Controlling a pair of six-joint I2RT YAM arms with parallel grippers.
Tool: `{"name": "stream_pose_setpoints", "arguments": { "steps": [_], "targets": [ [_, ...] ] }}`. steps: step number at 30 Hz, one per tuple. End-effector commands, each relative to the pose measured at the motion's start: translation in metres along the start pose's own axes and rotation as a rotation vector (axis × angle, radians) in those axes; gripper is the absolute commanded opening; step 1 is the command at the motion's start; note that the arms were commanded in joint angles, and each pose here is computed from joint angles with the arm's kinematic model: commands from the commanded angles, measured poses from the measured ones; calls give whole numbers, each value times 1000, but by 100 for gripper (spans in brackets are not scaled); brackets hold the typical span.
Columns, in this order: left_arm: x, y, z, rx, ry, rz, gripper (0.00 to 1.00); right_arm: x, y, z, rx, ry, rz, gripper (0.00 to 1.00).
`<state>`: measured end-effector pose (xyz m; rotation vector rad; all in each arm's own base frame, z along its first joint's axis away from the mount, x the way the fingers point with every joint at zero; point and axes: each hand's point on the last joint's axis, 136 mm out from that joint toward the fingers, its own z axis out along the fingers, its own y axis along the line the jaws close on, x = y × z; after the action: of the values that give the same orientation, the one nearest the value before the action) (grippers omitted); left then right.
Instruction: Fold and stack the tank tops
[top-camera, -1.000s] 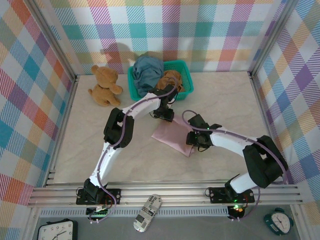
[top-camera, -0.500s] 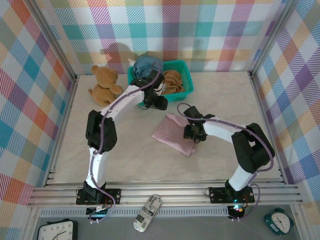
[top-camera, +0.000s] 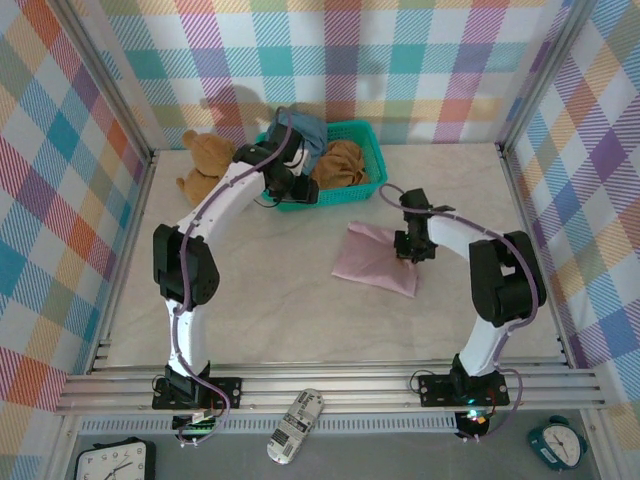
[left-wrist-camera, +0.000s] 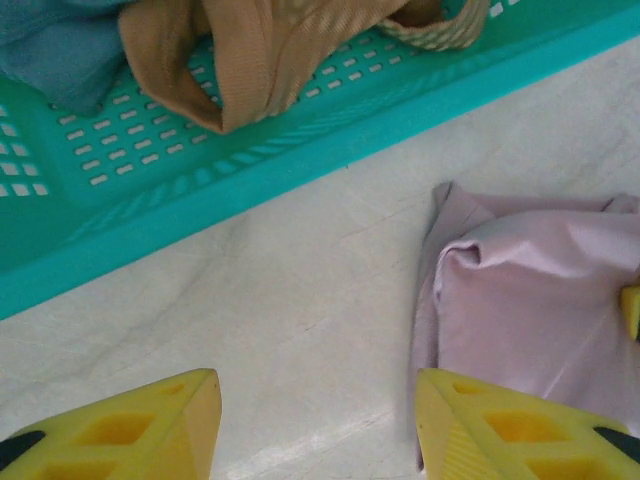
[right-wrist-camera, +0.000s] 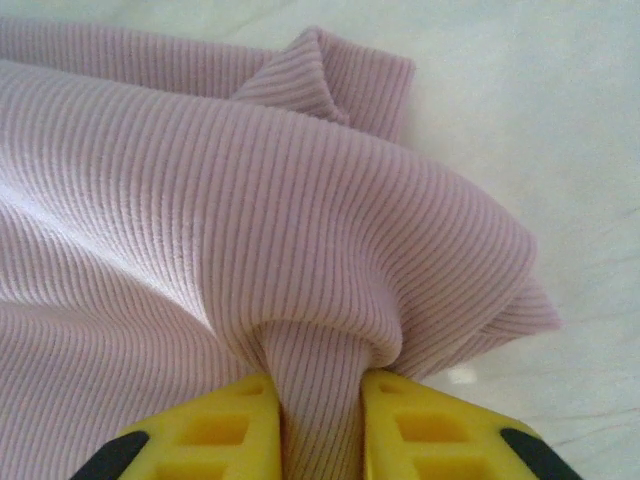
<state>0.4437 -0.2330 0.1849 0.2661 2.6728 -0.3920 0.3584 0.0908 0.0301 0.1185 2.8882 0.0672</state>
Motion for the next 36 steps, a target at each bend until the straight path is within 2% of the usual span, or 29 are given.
{"name": "stream_pose_setpoints", "arguments": {
  "steps": [1, 6, 14, 19, 23, 24, 25, 26, 33, 36],
  "targets": [
    [-22, -1, -31, 32, -105, -25, 55, -14, -28, 0, 44, 41, -112, 19],
    [-41, -8, -23, 100, -160, -38, 59, -29, -82, 11, 113, 47, -199, 19],
    [-73, -8, 4, 169, -205, -91, 76, -61, -184, 15, 341, 28, -331, 19],
    [-85, -7, 18, 163, -209, -98, 80, -91, -229, 14, 457, -7, -368, 19],
    [-92, -5, 27, 150, -203, -101, 83, -113, -250, 22, 487, -30, -349, 20],
    [-93, -5, 29, 150, -203, -102, 84, -120, -253, 23, 495, -45, -351, 20],
    [-94, -5, 31, 153, -205, -103, 91, -127, -255, 25, 507, -59, -360, 21],
    [-95, -6, 33, 159, -205, -105, 91, -133, -258, 27, 517, -66, -369, 22],
    [-97, -6, 49, 170, -198, -115, 91, -156, -279, 25, 550, -108, -342, 26],
    [-98, -6, 56, 177, -189, -113, 90, -160, -279, 20, 546, -123, -363, 35]
  ]
}}
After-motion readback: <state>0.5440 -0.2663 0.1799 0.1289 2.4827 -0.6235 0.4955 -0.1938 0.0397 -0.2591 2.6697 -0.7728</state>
